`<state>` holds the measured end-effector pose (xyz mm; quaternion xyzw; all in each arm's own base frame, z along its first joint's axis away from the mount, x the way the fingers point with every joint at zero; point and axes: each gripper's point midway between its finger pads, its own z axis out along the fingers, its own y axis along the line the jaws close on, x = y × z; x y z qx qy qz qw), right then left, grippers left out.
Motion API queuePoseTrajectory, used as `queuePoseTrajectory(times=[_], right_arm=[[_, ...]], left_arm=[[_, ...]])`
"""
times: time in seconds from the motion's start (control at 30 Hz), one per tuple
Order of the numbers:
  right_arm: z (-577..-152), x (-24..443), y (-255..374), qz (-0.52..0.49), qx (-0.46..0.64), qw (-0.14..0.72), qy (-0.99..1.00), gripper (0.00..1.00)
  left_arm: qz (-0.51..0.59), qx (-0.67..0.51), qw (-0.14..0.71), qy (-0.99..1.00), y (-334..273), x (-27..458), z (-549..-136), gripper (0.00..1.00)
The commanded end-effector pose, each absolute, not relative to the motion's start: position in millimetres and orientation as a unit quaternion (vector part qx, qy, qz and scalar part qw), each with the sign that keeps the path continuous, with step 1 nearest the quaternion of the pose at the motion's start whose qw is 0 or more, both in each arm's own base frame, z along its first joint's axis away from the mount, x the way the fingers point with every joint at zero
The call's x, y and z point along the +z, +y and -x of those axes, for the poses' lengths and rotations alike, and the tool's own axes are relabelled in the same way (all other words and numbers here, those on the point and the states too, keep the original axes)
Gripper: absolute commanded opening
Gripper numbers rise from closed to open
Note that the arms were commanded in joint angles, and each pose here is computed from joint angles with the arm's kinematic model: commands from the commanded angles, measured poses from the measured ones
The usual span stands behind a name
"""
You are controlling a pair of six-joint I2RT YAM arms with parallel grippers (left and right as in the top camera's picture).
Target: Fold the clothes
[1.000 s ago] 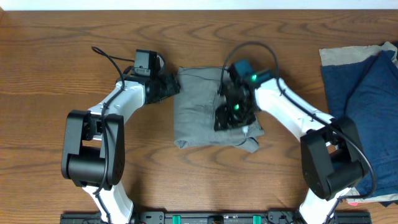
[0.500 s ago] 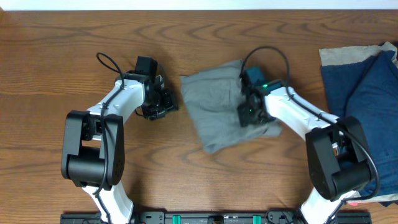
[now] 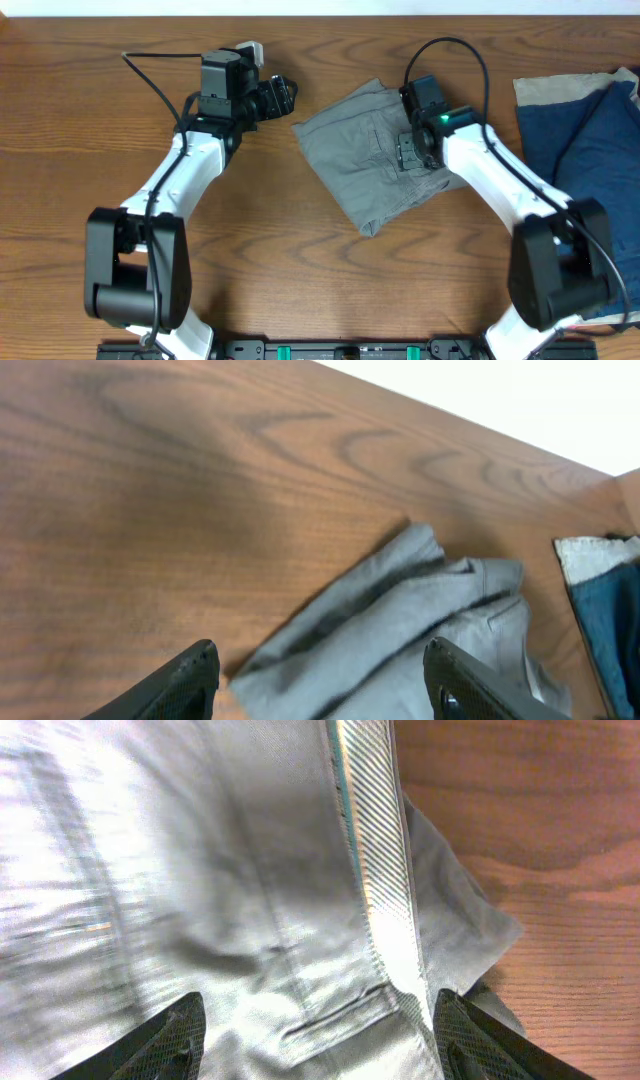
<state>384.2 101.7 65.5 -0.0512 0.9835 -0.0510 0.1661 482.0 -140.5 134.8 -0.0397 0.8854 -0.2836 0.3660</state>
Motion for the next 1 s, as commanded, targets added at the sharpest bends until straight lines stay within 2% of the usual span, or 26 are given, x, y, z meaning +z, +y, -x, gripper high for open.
queuePoseTrajectory(times=[0.0, 0.1, 0.27, 0.37, 0.47, 0.57, 0.6, 0.67, 0.77, 0.83, 0.87, 0.97], right_arm=[[-384, 110, 131, 0.052, 0.038, 0.203, 0.977, 0.72], [-372, 130, 146, 0.063, 0.091, 0.205, 0.972, 0.72], [-355, 145, 143, 0.065, 0.099, 0.198, 0.973, 0.72], [-346, 145, 139, 0.064, 0.093, 0.185, 0.976, 0.74], [-342, 140, 129, 0.059, 0.068, 0.174, 0.981, 0.75], [-340, 136, 118, 0.053, 0.039, 0.167, 0.984, 0.75], [-340, 135, 114, 0.051, 0.031, 0.166, 0.984, 0.75], [-339, 133, 105, 0.045, 0.014, 0.164, 0.985, 0.75], [-339, 131, 95, 0.034, 0.004, 0.160, 0.987, 0.76], [-338, 130, 90, 0.027, 0.001, 0.154, 0.988, 0.76], [-337, 130, 87, 0.024, 0.000, 0.151, 0.988, 0.76], [-334, 128, 77, 0.012, -0.005, 0.140, 0.990, 0.76]], left_arm=[[0.030, -0.284, 0.342, 0.895, -151, 105, -483, 0.67], [0.039, -0.290, 0.317, 0.902, -164, 78, -482, 0.67], [0.036, -0.288, 0.275, 0.917, -180, 37, -472, 0.65], [0.037, -0.280, 0.237, 0.929, -185, 16, -457, 0.60], [0.041, -0.266, 0.183, 0.946, -186, 0, -433, 0.50], [0.059, -0.237, 0.095, 0.965, -176, -19, -394, 0.27], [0.067, -0.225, 0.060, 0.970, -172, -24, -377, 0.22], [0.081, -0.202, -0.003, 0.976, -163, -31, -347, 0.19], [0.090, -0.181, -0.058, 0.978, -155, -31, -319, 0.19], [0.070, -0.189, -0.065, 0.977, -154, -24, -314, 0.20], [0.062, -0.194, -0.060, 0.977, -154, -18, -314, 0.23], [0.056, -0.199, -0.017, 0.978, -146, 11, -326, 0.42]])
